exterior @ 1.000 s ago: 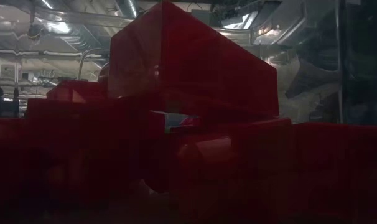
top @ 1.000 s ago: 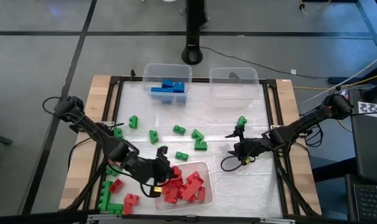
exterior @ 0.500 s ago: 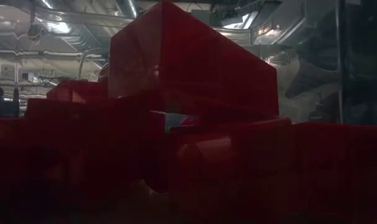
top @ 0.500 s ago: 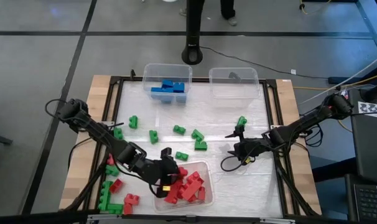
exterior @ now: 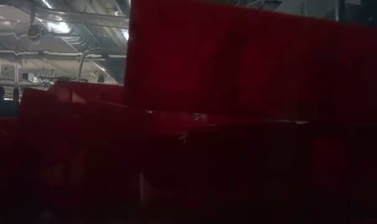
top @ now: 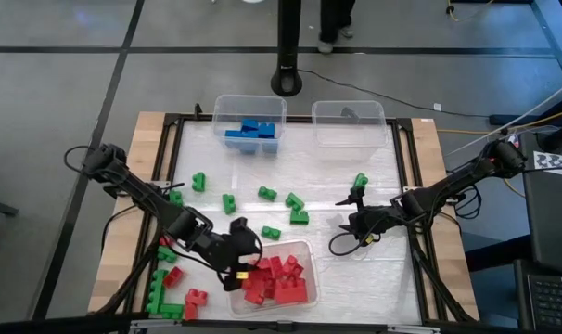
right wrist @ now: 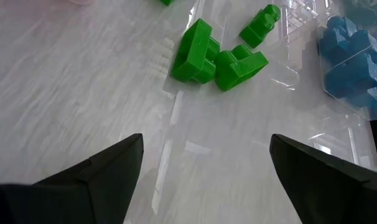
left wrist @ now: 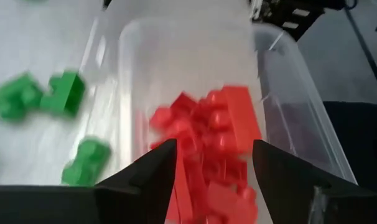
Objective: Sort blocks
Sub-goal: Put the red game piece into the bottom transparent bin
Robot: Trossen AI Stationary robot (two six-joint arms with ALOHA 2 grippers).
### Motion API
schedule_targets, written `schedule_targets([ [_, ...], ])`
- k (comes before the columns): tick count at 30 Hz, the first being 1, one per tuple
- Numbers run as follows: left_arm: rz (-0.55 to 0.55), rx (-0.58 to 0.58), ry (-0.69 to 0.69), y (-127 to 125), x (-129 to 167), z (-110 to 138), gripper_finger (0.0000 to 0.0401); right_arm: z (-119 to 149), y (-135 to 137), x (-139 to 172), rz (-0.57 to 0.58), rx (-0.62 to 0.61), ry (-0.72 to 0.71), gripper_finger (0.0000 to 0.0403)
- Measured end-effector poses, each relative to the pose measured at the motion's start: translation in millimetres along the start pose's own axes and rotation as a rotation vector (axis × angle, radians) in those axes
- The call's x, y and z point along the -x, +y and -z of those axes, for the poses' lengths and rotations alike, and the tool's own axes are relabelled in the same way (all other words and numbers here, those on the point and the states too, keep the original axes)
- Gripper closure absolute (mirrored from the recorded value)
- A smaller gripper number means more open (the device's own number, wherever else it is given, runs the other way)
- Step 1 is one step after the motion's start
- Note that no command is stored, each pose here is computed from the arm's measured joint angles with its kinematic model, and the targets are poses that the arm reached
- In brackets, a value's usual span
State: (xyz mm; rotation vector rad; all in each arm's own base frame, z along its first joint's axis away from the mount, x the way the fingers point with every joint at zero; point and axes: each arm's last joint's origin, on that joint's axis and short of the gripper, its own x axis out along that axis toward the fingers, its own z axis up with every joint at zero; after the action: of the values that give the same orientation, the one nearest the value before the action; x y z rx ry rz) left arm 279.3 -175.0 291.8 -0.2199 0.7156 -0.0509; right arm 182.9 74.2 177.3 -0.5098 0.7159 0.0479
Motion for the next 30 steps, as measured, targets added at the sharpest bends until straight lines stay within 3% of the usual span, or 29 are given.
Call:
schedule_targets([
  [11, -0.099, 0.209, 0.187, 10, 60, 25, 0.0212, 0, 0, 0, 0.009, -0.001, 0.000, 0.0052],
  [17, -0.323, 0.367, 0.342, 23, 77, 48, 0.0212, 0, -1, 0, 0.018, 0.018, 0.001, 0.0052],
  [21, -0.508, 0.519, 0.385, 33, 80, 65, 0.0212, 0, -1, 0, 0.018, 0.024, 0.001, 0.0052],
  [23, -0.544, 0.610, 0.357, 34, 76, 70, 0.0213, 0, -1, 0, 0.018, 0.025, 0.001, 0.0052],
  [30, -0.635, 0.718, 0.355, 46, 66, 81, 0.0213, 0, -1, 0, 0.020, 0.024, 0.000, 0.0052],
])
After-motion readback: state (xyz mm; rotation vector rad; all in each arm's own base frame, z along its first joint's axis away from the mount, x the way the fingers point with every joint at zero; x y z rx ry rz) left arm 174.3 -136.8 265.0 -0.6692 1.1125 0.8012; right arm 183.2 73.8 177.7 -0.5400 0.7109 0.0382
